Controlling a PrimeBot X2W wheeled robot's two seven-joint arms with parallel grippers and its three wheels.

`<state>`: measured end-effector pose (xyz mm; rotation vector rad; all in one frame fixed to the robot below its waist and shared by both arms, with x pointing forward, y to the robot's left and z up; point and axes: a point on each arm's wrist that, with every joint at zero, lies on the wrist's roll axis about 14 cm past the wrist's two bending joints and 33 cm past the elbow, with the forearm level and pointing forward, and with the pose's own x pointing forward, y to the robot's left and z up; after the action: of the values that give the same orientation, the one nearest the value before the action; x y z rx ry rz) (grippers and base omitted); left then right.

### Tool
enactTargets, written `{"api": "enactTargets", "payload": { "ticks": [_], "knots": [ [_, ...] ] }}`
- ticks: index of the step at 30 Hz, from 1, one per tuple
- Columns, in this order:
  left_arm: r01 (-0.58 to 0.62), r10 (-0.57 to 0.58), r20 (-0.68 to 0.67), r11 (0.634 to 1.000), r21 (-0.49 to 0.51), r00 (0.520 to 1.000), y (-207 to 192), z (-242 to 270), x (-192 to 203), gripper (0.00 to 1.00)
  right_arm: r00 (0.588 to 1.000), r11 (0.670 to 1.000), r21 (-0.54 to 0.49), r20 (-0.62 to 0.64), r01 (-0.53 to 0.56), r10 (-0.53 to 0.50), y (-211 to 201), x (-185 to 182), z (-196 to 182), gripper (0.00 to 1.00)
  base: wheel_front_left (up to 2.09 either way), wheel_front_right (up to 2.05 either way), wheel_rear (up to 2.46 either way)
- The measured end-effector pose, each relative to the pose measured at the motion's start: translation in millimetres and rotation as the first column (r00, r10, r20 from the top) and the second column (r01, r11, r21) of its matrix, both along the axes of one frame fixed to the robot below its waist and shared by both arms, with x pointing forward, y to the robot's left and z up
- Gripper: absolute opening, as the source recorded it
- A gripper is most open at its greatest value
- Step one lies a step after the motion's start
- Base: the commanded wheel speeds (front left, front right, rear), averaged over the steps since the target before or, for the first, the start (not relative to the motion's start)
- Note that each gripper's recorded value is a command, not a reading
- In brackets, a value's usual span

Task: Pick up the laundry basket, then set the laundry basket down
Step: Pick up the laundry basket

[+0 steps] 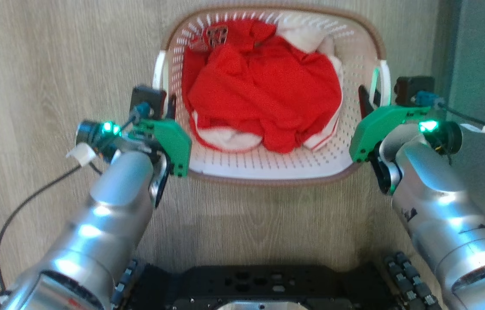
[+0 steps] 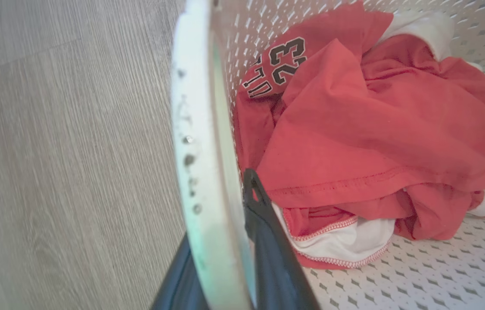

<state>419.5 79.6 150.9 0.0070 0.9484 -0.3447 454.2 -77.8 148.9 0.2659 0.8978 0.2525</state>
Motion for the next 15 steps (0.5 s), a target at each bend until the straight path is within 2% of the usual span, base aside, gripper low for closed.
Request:
{"api": "enactTargets", "payload": {
  "ticks": [15],
  "knots": [
    [-0.025, 0.026, -0.095, 1.0, 0.007, 0.995, 2.3, 48.2, -52.1, 0.0, 0.994, 0.998, -0.024, -0.089, -0.062, 0.059, 2.7, -34.3, 51.4, 0.0, 0.0, 0.0, 0.0]
  ]
}}
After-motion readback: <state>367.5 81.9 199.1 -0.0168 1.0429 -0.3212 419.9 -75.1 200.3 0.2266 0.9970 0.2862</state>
